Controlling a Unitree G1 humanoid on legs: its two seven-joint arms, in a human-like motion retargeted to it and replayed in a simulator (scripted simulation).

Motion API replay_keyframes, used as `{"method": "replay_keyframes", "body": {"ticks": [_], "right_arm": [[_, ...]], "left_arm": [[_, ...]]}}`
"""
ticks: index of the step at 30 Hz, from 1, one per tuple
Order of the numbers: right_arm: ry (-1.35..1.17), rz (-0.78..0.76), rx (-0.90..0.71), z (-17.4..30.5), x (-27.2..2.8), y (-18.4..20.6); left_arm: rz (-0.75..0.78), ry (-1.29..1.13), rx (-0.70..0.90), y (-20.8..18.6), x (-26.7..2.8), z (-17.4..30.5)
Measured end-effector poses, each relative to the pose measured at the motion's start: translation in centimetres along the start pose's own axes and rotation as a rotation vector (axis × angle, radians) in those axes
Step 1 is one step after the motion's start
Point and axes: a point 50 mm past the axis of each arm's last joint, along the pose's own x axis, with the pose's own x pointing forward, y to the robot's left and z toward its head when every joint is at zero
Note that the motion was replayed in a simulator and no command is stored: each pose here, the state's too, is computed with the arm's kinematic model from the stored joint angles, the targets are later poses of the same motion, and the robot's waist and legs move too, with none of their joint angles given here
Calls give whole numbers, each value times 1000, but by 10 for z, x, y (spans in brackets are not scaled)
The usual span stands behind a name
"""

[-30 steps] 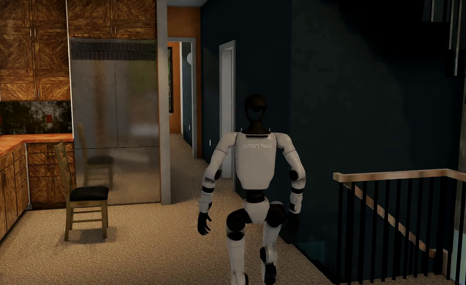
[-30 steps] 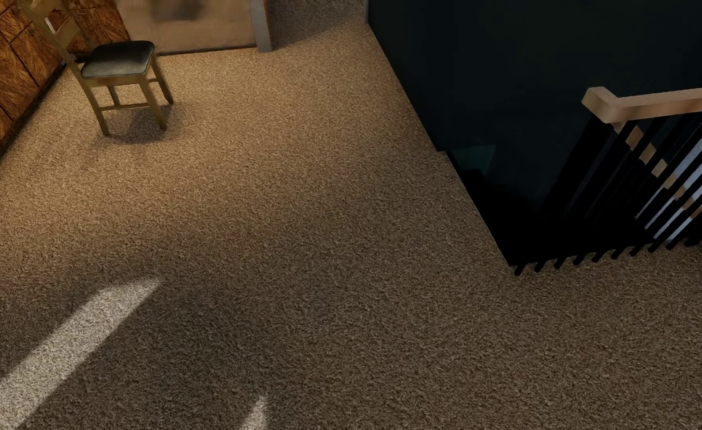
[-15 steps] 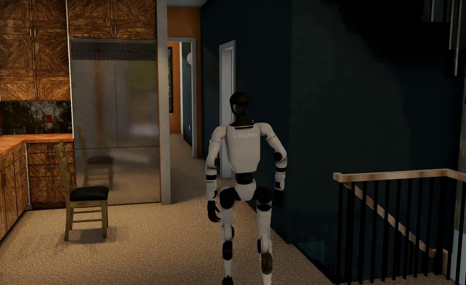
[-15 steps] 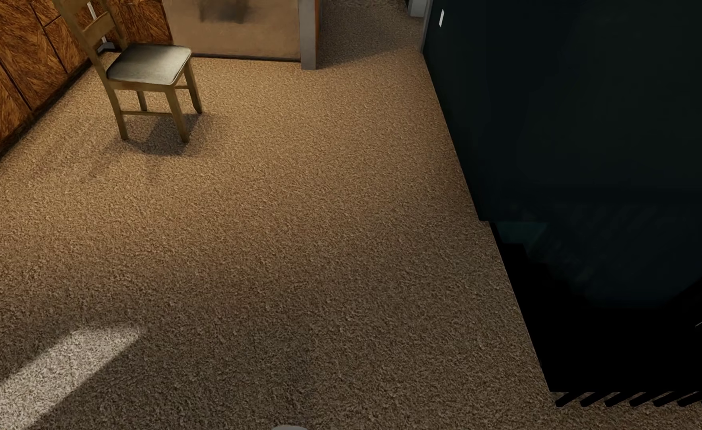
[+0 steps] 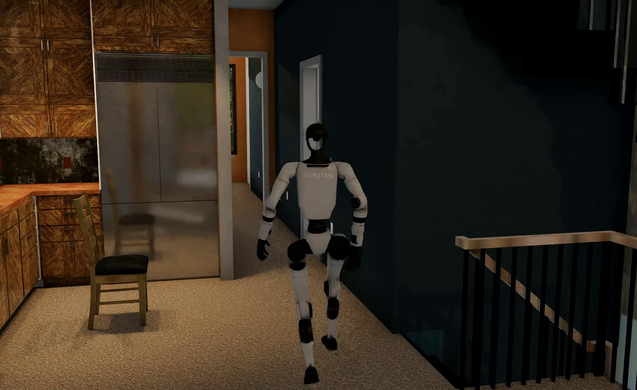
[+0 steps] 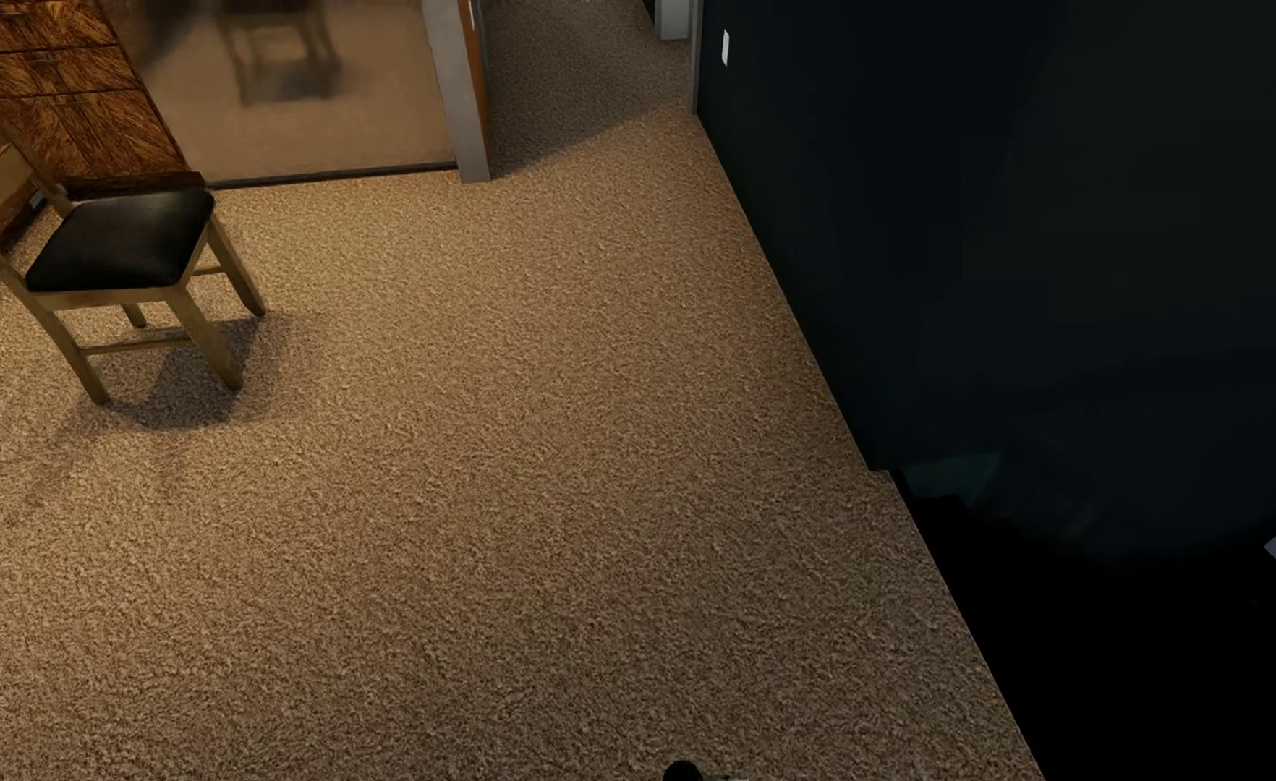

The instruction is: Move towards the door

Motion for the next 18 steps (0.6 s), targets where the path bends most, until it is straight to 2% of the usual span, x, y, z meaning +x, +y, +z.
{"method": "replay_keyframes", "body": {"ticks": [4,6,9,11,14,16,18], "right_arm": [[32,-11,-43,-1,4,-10],[-4,-43,-106,15,8,-30],[-118,-192,-2,44,3,-76],[-223,-322,100,63,-10,-112],[-312,-406,154,81,-20,-136],[-300,-359,137,80,-15,-121],[-213,-245,96,59,-3,-84]], "left_arm": [[-307,269,220,-78,-30,-76],[-414,358,329,-97,-48,-102],[-488,449,366,-108,-77,-133],[-541,456,417,-116,-85,-138],[-509,404,410,-112,-69,-122],[-416,349,339,-95,-49,-102],[-322,291,260,-77,-32,-81]]}}
